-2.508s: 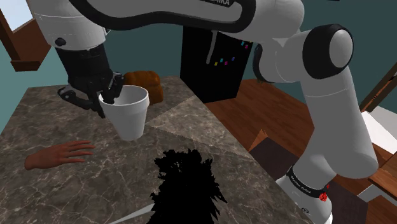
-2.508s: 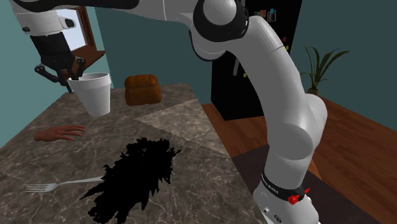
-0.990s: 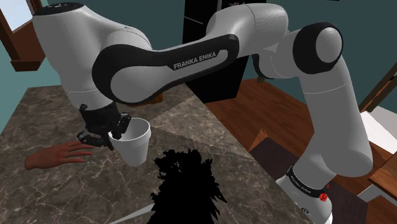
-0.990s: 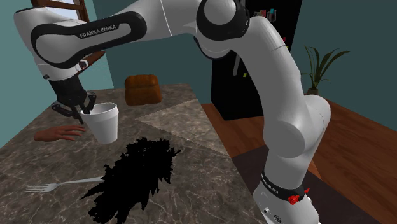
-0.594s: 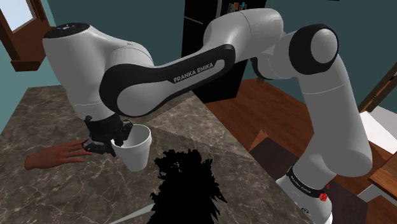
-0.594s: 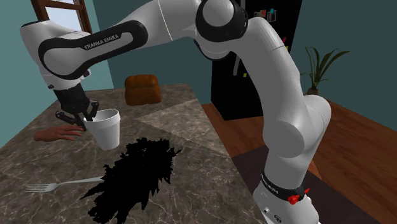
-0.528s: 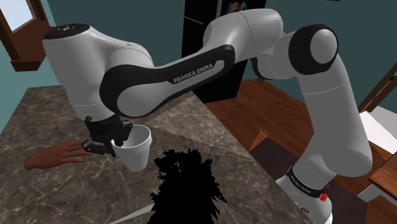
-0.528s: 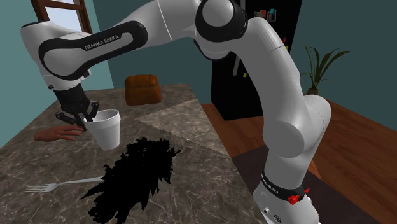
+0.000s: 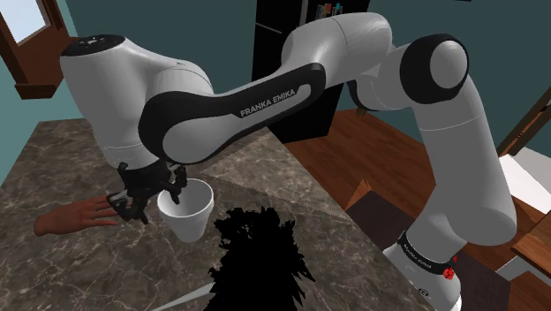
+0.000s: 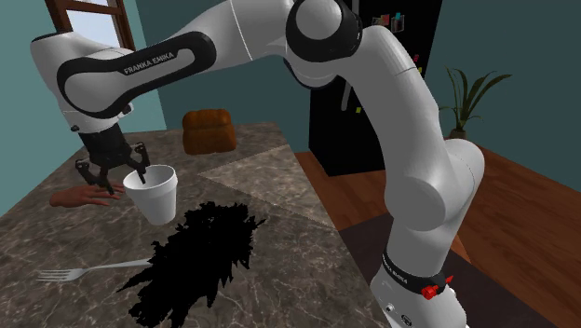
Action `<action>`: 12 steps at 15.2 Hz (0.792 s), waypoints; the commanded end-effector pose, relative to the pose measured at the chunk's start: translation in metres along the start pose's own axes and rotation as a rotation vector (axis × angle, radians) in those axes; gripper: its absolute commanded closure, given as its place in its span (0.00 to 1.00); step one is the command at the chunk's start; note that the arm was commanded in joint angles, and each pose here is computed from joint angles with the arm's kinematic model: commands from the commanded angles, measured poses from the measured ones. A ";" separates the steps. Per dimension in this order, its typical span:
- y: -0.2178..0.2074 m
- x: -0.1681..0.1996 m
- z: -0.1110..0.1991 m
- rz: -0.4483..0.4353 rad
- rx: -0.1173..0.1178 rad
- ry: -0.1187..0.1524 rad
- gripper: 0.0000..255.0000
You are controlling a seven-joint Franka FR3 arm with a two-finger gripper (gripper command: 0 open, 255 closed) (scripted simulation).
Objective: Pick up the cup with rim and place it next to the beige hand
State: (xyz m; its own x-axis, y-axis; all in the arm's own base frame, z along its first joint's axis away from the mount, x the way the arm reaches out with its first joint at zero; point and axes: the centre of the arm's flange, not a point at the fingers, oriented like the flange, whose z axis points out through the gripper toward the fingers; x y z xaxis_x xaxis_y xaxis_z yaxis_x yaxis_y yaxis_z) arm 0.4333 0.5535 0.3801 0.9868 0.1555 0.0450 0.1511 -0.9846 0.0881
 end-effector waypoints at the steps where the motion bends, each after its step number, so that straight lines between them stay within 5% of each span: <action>1: 0.000 0.000 0.000 0.000 0.000 0.000 0.00; 4: 0.000 0.000 0.000 0.000 0.000 0.000 0.00; 8: 0.000 0.000 -0.050 0.000 0.000 0.000 0.00; 12: 0.000 0.000 -0.050 0.000 0.000 0.000 0.00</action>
State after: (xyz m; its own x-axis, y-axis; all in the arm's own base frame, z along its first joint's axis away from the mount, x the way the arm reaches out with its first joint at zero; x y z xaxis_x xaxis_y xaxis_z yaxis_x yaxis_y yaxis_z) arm 0.4303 0.5576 0.4295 0.9868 0.1555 0.0454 0.1511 -0.9846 0.0878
